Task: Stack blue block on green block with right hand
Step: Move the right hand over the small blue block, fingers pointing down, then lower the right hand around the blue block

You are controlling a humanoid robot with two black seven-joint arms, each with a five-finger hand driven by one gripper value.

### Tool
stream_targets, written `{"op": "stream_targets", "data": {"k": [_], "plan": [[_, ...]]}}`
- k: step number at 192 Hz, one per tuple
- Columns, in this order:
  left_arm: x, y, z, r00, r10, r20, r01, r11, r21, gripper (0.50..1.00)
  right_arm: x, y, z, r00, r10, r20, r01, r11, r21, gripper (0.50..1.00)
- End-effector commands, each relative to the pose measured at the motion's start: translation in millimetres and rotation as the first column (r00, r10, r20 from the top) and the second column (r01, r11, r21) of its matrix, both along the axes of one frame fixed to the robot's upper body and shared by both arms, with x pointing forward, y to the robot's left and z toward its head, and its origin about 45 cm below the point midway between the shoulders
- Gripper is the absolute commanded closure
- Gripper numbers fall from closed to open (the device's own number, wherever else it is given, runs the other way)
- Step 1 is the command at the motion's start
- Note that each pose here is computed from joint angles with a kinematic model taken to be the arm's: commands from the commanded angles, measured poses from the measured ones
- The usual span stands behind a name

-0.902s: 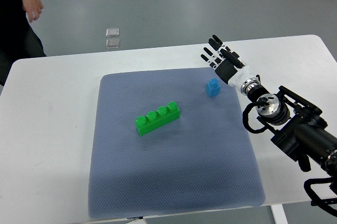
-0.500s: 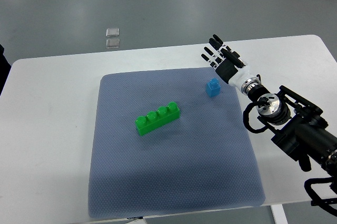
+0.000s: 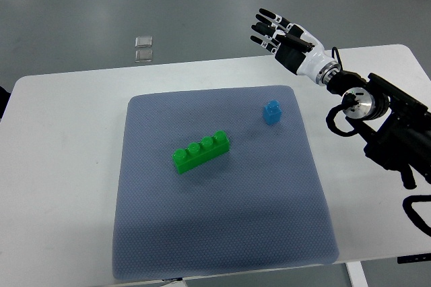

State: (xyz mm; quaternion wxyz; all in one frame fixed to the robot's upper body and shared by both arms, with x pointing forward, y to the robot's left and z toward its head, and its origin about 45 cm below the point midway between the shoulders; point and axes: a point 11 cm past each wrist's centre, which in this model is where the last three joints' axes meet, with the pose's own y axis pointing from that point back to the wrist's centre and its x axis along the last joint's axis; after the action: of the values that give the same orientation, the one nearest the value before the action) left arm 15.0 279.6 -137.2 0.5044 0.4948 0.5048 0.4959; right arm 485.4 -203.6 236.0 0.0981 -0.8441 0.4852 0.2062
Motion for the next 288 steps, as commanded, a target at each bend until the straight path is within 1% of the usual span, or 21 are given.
{"op": "stream_targets", "data": {"k": [1, 15, 30, 40, 41, 51, 57, 59, 70, 78, 88, 89, 108, 118, 130, 148, 175, 203, 228, 260, 288], "plan": [[1.0, -3.5, 0.3, 1.0, -0.002, 0.003, 0.002, 1.0, -0.01, 0.5, 9.7, 0.9, 31.4, 0.983, 0.157, 0.094, -0.117, 0.934, -0.339, 0.576], [1.1, -4.5, 0.3, 1.0, -0.002, 0.003, 0.002, 1.0, -0.013, 0.5, 13.2, 1.4, 49.0, 0.955, 0.27, 0.127, -0.163, 0.828, -0.537, 0.576], [1.1, -4.5, 0.3, 1.0, -0.002, 0.003, 0.002, 1.0, -0.013, 0.5, 12.0, 6.5, 69.9, 0.897, 0.427, 0.116, -0.2, 0.625, -0.755, 0.576], [1.1, -4.5, 0.3, 1.0, -0.002, 0.003, 0.002, 1.0, -0.013, 0.5, 12.0, 6.5, 69.9, 0.896, 0.428, 0.116, -0.2, 0.624, -0.755, 0.576], [1.0, -2.9, 0.2, 1.0, -0.002, 0.003, 0.002, 1.0, -0.009, 0.5, 7.8, 3.4, 83.3, 0.857, 0.507, 0.09, -0.198, 0.485, -0.852, 0.576], [1.3, -1.4, 0.2, 1.0, 0.003, 0.004, -0.003, 1.0, -0.004, 0.5, -1.6, 4.2, 94.4, 0.807, 0.589, 0.044, -0.197, 0.339, -0.92, 0.576], [1.3, -1.3, 0.2, 1.0, 0.003, 0.004, -0.003, 1.0, -0.004, 0.5, -7.6, 6.0, 100.6, 0.778, 0.628, 0.01, -0.196, 0.258, -0.946, 0.576], [1.3, -1.3, 0.2, 1.0, 0.003, 0.004, -0.003, 1.0, -0.004, 0.5, -7.6, 6.0, 100.6, 0.778, 0.628, 0.01, -0.196, 0.257, -0.946, 0.576], [3.2, -2.4, 0.3, 1.0, 0.002, 0.007, -0.002, 1.0, -0.007, 0.5, -14.1, 7.3, 112.9, 0.75, 0.66, -0.037, -0.156, 0.122, -0.98, 0.576], [4.3, -3.5, 0.5, 1.0, 0.003, 0.009, -0.003, 1.0, -0.011, 0.5, -15.8, 5.7, 115.9, 0.745, 0.663, -0.073, -0.135, 0.043, -0.99, 0.574], [4.3, -3.5, 0.5, 1.0, 0.003, 0.009, -0.003, 1.0, -0.011, 0.5, -15.8, 5.7, 115.9, 0.745, 0.663, -0.073, -0.135, 0.043, -0.99, 0.574], [5.9, -3.5, 0.6, 1.0, -0.001, 0.012, 0.001, 1.0, -0.01, 0.5, -15.8, 5.2, 116.8, 0.741, 0.661, -0.116, -0.116, -0.044, -0.992, 0.574], [13.1, -3.7, 1.2, 1.0, -0.004, 0.024, 0.004, 1.0, -0.01, 0.5, -15.1, 0.8, 110.1, 0.735, 0.646, -0.206, -0.099, -0.199, -0.975, 0.574], [13.0, -3.2, 1.1, 1.0, -0.004, 0.024, 0.004, 1.0, -0.009, 0.5, -15.2, 0.4, 108.3, 0.728, 0.641, -0.244, -0.093, -0.261, -0.961, 0.576], [13.0, -3.2, 1.1, 1.0, -0.004, 0.024, 0.004, 1.0, -0.009, 0.5, -14.7, 3.9, 111.8, 0.72, 0.642, -0.264, -0.079, -0.303, -0.95, 0.574], [13.1, -3.7, 1.2, 1.0, -0.004, 0.024, 0.004, 1.0, -0.01, 0.5, -15.7, 12.0, 111.1, 0.709, 0.654, -0.263, -0.083, -0.293, -0.952, 0.576], [13.1, -4.2, 1.2, 1.0, -0.006, 0.024, 0.006, 1.0, -0.012, 0.5, -19.0, 29.8, 90.9, 0.68, 0.671, -0.296, -0.104, -0.312, -0.945, 0.576], [12.3, -2.1, 1.0, 1.0, -0.009, 0.022, 0.01, 1.0, -0.005, 0.5, -14.6, 25.3, 71.7, 0.698, 0.646, -0.309, -0.132, -0.308, -0.942, 0.574], [12.9, 0.5, 0.9, 1.0, -0.001, 0.023, 0.001, 1.0, 0.002, 0.5, -2.1, 2.9, 60.8, 0.754, 0.58, -0.308, -0.161, -0.291, -0.943, 0.576], [13.0, -3.2, 1.1, 1.0, -0.004, 0.024, 0.004, 1.0, -0.009, 0.5, -10.5, 3.1, 24.2, 0.743, 0.571, -0.349, -0.221, -0.284, -0.933, 0.576], [13.0, -2.1, 1.1, 1.0, -0.004, 0.023, 0.004, 1.0, -0.006, 0.5, -10.8, 18.7, 11.8, 0.746, 0.582, -0.322, -0.206, -0.257, -0.944, 0.579]]}}
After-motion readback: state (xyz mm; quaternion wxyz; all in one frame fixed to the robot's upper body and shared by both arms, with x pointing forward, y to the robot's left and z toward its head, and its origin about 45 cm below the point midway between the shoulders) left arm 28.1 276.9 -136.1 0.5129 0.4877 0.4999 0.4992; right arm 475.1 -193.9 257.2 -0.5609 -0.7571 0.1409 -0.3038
